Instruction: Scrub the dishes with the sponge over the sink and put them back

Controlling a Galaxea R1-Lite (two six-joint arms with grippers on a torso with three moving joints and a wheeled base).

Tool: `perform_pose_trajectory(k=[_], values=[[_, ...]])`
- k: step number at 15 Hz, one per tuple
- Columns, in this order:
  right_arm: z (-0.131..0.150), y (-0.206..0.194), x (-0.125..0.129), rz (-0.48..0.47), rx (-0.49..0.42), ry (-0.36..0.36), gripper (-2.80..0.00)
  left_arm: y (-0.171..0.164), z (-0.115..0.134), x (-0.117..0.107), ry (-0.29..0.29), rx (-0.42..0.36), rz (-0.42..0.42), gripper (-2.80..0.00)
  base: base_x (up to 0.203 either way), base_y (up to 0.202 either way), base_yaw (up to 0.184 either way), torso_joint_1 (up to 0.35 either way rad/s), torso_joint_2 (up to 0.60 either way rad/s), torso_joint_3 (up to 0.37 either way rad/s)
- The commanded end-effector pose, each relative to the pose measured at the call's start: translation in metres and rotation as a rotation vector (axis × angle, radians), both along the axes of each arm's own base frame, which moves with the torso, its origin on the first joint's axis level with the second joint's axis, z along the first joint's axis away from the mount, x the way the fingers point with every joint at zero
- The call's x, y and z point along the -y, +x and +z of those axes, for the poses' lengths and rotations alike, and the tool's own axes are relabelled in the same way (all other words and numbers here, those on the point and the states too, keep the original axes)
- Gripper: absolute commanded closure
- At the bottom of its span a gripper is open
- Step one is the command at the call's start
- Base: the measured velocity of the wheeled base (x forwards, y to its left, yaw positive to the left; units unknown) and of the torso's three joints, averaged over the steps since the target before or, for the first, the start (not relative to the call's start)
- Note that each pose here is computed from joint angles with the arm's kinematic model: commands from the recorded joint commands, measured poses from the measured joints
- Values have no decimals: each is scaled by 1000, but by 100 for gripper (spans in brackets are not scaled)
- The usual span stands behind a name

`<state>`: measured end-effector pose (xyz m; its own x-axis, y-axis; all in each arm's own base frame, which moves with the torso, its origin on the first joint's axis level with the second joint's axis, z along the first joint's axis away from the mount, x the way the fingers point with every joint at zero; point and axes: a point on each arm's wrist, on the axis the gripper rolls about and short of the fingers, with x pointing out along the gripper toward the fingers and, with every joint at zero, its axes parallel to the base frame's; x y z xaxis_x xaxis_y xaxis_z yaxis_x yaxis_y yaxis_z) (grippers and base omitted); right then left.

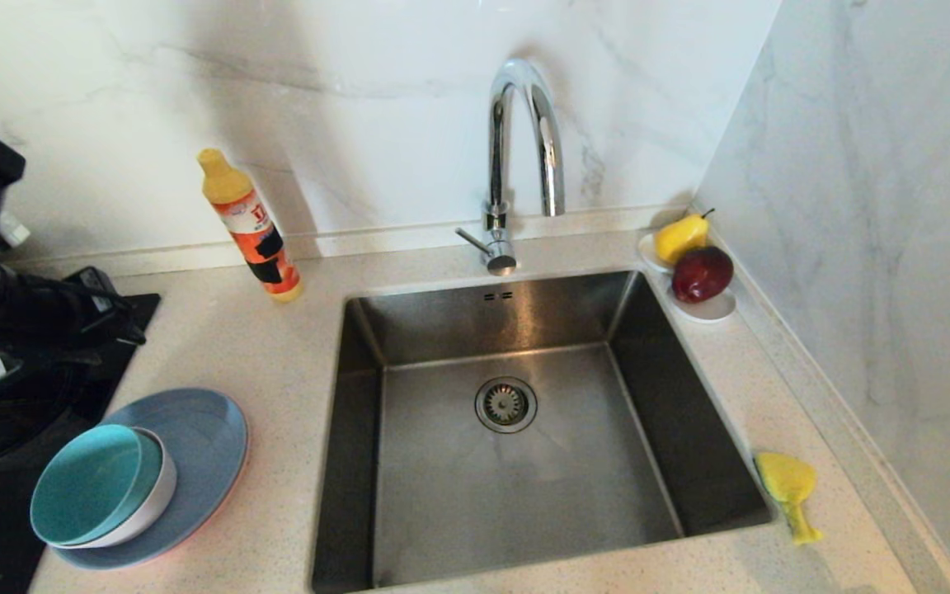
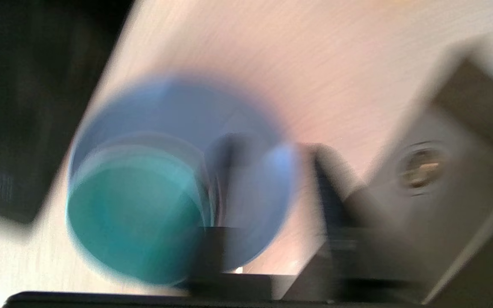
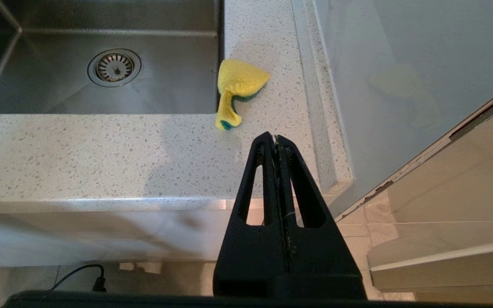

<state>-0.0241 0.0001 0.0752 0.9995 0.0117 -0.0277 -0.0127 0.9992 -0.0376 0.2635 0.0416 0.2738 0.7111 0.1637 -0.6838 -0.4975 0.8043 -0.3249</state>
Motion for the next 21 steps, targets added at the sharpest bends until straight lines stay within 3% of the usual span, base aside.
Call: perform_pose_trajectory(k=[1, 3, 5, 6, 8, 11, 13, 16, 18, 21], values=[[0, 0, 0, 1, 0, 0, 0, -2, 39, -1, 95, 189, -88, 0, 0, 0, 0, 0, 0, 0], [0, 0, 0, 1, 0, 0, 0, 7, 54, 8, 198, 333, -249, 0, 0, 0, 0, 0, 0, 0], [0, 0, 0, 1, 2, 0, 0, 6, 69, 25, 229, 508, -458, 0, 0, 0, 0, 0, 0, 0], [0, 0, 0, 1, 0, 0, 0, -3, 75, 34, 241, 560, -519, 0, 0, 0, 0, 0, 0, 0], [0, 0, 0, 1, 0, -1, 0, -36, 79, 49, 274, 604, -597, 0, 0, 0, 0, 0, 0, 0], [0, 0, 0, 1, 2, 0, 0, -117, 63, 55, 368, 650, -683, 0, 0, 0, 0, 0, 0, 0], [0, 0, 0, 1, 2, 0, 0, -176, 46, 52, 432, 699, -646, 0, 0, 0, 0, 0, 0, 0], [0, 0, 0, 1, 2, 0, 0, -247, 0, 43, 532, 726, -476, 0, 0, 0, 0, 0, 0, 0], [0, 0, 0, 1, 2, 0, 0, -276, -34, 38, 579, 720, -362, 0, 0, 0, 0, 0, 0, 0], [0, 0, 0, 1, 2, -1, 0, -293, -97, 36, 620, 628, -247, 0, 0, 0, 0, 0, 0, 0]])
